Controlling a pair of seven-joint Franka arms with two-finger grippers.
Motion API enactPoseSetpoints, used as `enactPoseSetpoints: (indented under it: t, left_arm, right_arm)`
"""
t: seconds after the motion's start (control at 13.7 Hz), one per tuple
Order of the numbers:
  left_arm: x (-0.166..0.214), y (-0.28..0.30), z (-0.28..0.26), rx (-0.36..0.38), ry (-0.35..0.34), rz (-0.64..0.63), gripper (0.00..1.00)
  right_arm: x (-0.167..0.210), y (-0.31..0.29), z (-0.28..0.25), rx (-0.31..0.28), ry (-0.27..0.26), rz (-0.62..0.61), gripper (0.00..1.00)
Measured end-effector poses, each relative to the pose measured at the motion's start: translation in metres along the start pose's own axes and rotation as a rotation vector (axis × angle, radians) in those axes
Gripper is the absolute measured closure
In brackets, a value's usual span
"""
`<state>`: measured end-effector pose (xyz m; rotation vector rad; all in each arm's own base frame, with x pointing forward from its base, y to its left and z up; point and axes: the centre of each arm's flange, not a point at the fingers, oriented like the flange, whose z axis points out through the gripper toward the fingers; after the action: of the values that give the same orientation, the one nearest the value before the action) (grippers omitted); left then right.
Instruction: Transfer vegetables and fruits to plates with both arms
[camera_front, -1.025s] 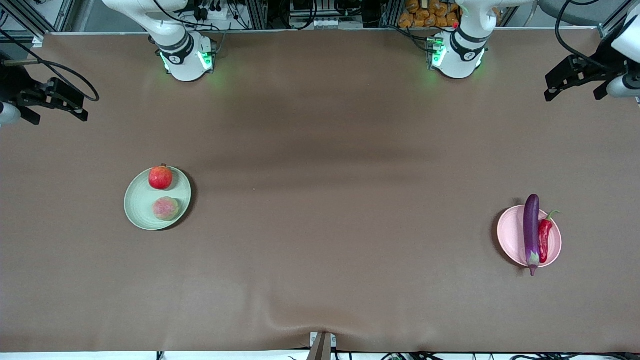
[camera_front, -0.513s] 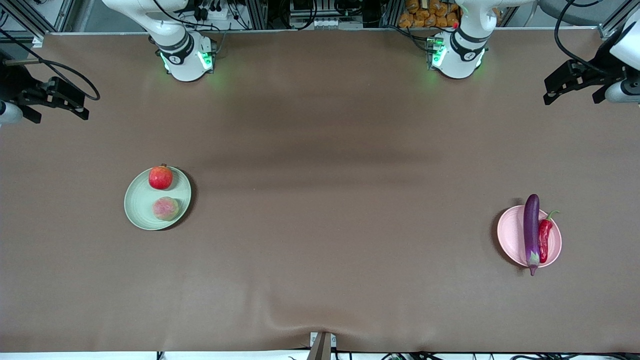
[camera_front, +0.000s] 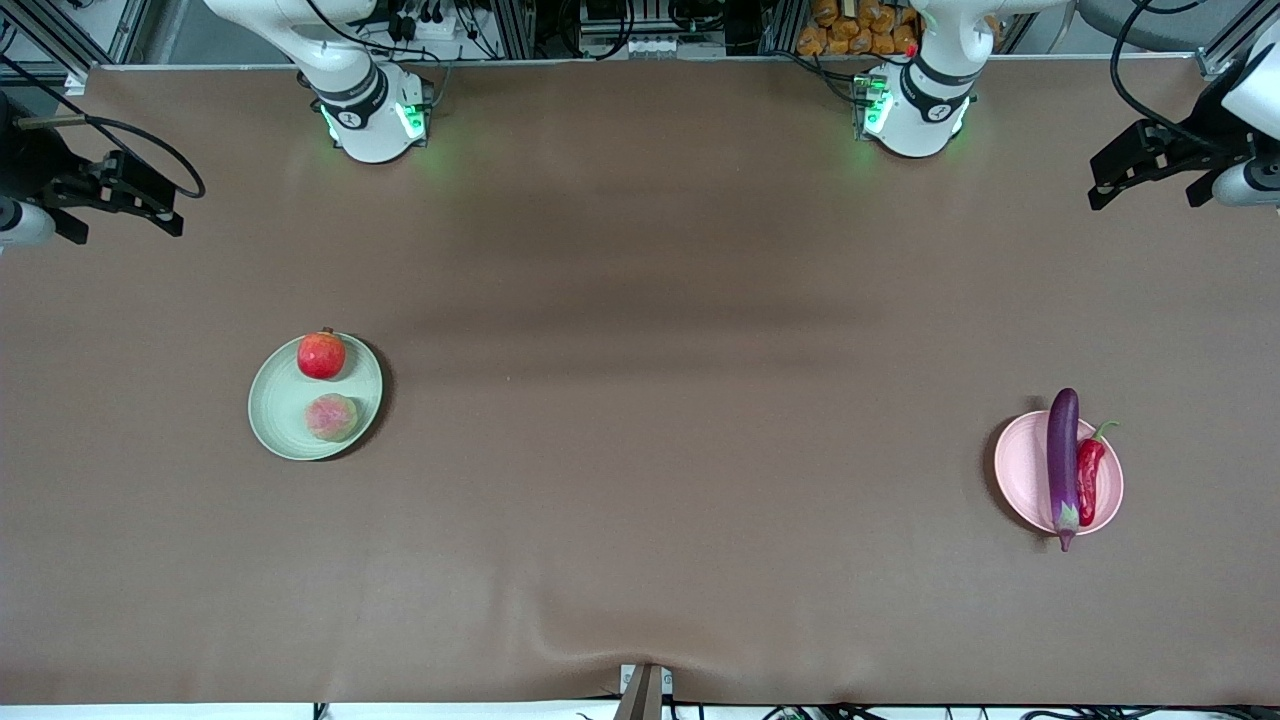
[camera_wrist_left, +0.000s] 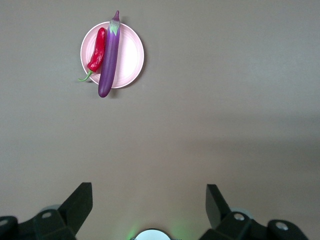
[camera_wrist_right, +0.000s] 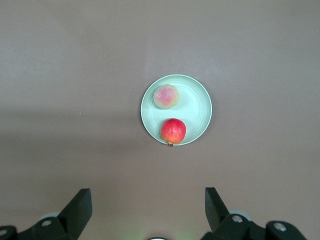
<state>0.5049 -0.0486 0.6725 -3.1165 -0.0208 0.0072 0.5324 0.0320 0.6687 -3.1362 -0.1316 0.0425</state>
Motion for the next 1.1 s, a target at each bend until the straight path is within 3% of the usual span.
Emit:
enactPoseSetpoints:
  t: [1.1]
  left_arm:
    - [0.002, -0.006, 0.002, 0.000, -0.005, -0.012, 0.00]
  right_arm:
    - [-0.006, 0.018, 0.004, 0.003, -0.048, 0.035, 0.00]
